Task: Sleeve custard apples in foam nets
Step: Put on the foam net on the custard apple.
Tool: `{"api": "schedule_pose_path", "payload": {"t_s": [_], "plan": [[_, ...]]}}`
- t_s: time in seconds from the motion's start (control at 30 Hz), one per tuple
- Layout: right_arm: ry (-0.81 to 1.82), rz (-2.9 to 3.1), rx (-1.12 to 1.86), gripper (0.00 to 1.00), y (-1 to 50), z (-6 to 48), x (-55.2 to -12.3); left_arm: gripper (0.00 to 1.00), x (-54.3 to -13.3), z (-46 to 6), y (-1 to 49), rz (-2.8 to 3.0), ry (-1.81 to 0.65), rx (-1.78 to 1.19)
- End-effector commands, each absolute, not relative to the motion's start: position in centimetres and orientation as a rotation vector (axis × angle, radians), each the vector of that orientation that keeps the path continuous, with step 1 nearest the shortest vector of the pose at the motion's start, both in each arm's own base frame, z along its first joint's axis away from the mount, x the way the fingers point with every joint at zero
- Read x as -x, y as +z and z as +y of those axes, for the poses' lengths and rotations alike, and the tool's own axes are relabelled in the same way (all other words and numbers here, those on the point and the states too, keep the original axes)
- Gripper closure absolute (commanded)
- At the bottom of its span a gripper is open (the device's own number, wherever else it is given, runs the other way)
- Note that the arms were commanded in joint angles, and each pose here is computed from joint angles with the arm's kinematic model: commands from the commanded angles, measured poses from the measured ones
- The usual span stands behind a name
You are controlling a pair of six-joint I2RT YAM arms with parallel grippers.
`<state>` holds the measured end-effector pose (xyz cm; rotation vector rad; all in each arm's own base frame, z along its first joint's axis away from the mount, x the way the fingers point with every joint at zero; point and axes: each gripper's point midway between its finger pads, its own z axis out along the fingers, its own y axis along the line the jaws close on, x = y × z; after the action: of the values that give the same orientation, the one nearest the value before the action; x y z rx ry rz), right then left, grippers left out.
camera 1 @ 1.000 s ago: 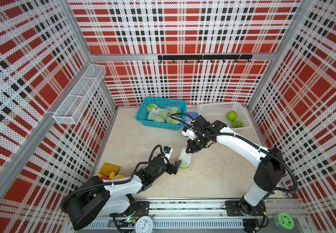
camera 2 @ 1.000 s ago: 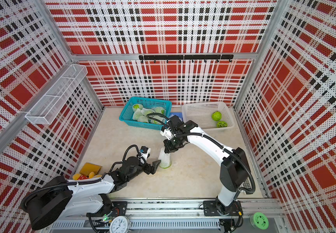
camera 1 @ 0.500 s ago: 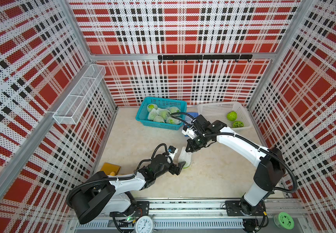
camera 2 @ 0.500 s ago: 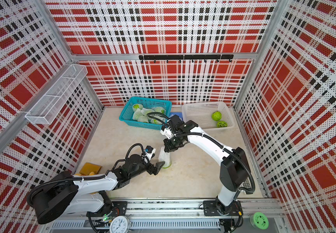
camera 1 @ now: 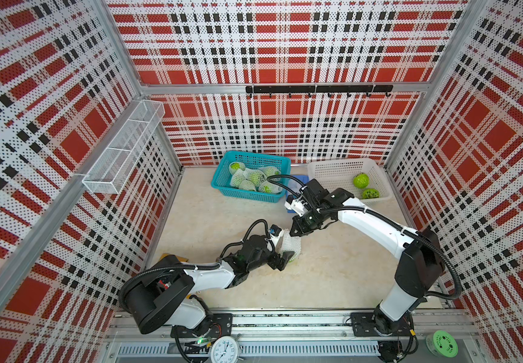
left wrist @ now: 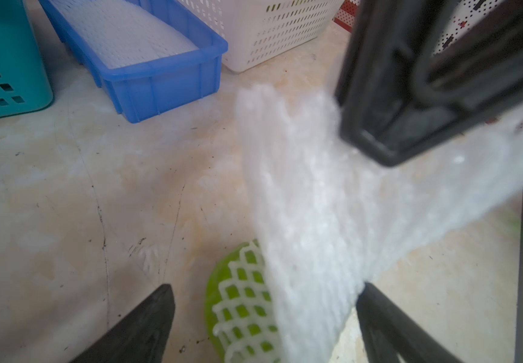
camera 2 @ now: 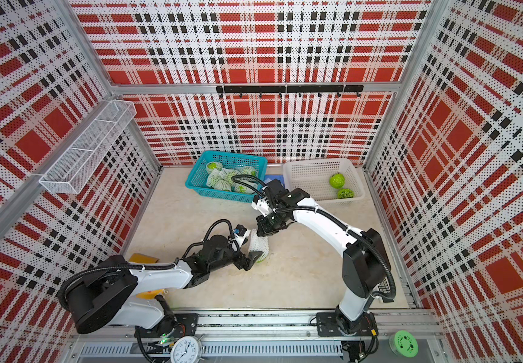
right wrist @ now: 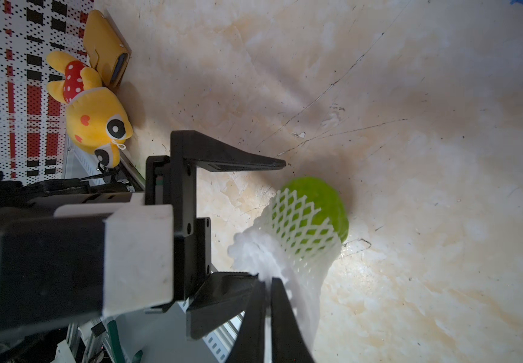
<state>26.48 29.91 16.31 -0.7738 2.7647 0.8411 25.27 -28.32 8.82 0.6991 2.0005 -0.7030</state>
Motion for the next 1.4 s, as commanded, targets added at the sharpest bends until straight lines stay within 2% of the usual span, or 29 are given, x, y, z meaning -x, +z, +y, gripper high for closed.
{"api": "schedule_pose_path", "payload": {"t_s": [0.0, 0.3, 0.57, 0.77, 0.9, 1.0, 1.13, 1.27, 1.37], "plan": [[0.865, 2.728, 0.771, 0.89, 16.4, 30.0, -27.2, 0.08, -25.7, -28.2, 8.8, 2.011, -0.701, -0.687], [0.924, 2.674, 0.733, 0.64, 17.9, 30.3, -27.6, 0.09, -25.5, -27.3, 8.1, 2.030, -0.665, -0.669], [0.961, 2.590, 0.686, 0.47, 20.7, 29.4, -28.0, 0.09, -25.5, -26.9, 7.8, 2.045, -0.650, -0.661], [0.967, 2.557, 0.614, 0.45, 21.9, 27.8, -28.6, 0.09, -25.6, -26.3, 7.4, 2.065, -0.619, -0.636], [0.959, 2.536, 0.466, 0.47, 21.7, 25.2, -29.5, 0.11, -25.7, -26.0, 7.4, 2.067, -0.608, -0.621], [0.995, 2.557, 0.377, 0.49, 20.0, 24.1, -29.7, 0.11, -25.6, -26.0, 7.3, 2.074, -0.606, -0.621], [1.100, 2.606, 0.354, 0.49, 16.8, 25.2, -29.6, 0.11, -25.5, -26.1, 7.0, 2.086, -0.611, -0.628], [1.172, 2.630, 0.357, 0.46, 14.2, 26.6, -30.1, 0.11, -25.6, -26.0, 6.9, 2.095, -0.611, -0.624], [1.189, 2.647, 0.409, 0.41, 13.0, 27.5, -30.2, 0.11, -25.7, -25.9, 6.9, 2.102, -0.610, -0.615]]}}
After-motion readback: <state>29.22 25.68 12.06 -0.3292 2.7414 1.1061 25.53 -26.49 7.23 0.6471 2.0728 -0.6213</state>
